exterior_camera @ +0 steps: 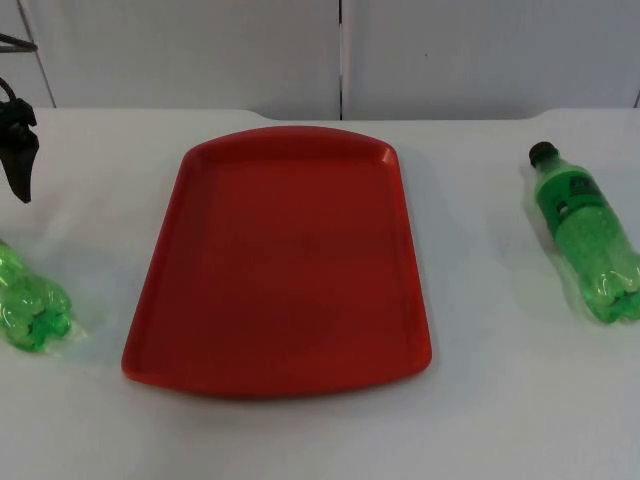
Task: Place the bottle upright on the tray.
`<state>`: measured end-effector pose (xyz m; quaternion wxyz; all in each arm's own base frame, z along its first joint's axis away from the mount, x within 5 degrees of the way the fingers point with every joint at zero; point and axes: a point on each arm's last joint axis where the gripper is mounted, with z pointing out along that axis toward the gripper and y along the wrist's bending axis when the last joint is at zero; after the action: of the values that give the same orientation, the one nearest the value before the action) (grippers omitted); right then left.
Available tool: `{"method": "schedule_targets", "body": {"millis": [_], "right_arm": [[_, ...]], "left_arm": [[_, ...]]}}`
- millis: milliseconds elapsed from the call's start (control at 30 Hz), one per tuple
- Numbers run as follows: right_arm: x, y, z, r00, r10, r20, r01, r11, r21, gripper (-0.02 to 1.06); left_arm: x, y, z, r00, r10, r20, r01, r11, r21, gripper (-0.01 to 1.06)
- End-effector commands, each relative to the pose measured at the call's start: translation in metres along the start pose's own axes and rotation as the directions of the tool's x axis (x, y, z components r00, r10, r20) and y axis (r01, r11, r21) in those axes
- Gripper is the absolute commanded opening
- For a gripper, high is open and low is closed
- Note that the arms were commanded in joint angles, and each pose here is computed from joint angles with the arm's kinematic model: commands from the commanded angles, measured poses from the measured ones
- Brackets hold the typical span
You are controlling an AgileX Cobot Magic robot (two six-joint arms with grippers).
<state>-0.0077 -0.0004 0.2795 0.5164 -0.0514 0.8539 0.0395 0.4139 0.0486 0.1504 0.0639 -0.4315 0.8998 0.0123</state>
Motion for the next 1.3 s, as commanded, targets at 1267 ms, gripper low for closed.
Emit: {"method": "schedule_targets", "body": {"millis": [1267], "right_arm": [[-0.001, 0.0, 0.0, 1.0, 0.001, 0.009, -0.001, 1.0, 0.002, 1.05]], "left_arm": [[-0.009, 0.014, 0.065, 1.0, -0.005, -0.005, 0.005, 0.998, 0.067, 1.05]]}}
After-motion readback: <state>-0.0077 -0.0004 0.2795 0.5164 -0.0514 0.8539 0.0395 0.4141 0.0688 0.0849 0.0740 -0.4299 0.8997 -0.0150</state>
